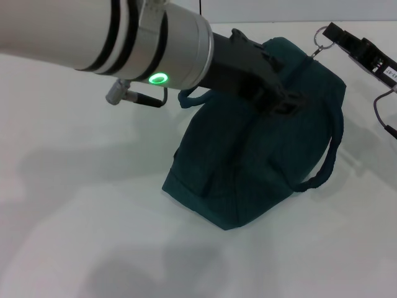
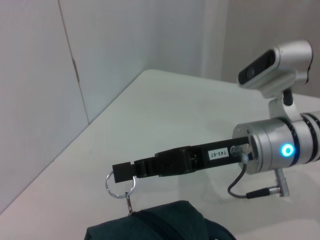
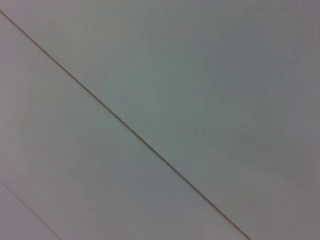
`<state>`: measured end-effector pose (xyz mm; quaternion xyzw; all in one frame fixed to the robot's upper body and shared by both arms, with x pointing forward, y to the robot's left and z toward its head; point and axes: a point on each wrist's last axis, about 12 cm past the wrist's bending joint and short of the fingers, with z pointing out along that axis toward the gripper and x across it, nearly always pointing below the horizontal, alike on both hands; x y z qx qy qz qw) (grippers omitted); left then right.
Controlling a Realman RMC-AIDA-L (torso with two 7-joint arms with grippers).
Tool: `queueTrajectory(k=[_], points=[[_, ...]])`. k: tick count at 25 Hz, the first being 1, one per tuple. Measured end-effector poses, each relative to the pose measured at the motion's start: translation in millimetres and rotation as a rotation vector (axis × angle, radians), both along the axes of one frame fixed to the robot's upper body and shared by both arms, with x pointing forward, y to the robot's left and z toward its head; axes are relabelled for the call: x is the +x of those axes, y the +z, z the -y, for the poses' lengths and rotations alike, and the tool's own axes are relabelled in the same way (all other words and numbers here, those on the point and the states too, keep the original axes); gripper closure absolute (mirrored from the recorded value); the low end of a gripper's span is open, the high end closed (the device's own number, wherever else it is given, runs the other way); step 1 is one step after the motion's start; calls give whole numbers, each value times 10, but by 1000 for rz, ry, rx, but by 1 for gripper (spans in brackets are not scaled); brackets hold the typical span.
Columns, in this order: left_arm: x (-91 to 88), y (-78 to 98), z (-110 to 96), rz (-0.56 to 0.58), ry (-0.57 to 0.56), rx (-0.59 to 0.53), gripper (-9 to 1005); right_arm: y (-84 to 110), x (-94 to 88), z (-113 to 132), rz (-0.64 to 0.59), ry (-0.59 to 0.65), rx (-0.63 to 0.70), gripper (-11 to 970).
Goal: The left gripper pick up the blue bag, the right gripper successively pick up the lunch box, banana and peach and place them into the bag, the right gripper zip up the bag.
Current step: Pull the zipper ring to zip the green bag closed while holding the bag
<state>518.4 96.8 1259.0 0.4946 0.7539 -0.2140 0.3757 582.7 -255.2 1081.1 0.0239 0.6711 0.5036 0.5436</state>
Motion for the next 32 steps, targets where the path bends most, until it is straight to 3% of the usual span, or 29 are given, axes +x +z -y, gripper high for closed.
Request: queueTrajectory(k=[6, 17, 22, 25, 32], points=[[-3, -24, 37, 24, -1, 13, 289, 6, -3, -2, 3, 4, 4, 953], [14, -120, 5, 15, 9, 35, 147, 5, -6, -11, 2, 6, 8, 953], [18, -145, -13, 26, -3, 48, 289, 8, -4, -13, 3, 6, 8, 953], [17, -156, -26, 32, -8, 53, 496, 9, -3, -14, 3, 7, 8, 953], [19, -158, -30, 35, -8, 57, 745, 16, 6, -22, 4, 9, 9, 953]])
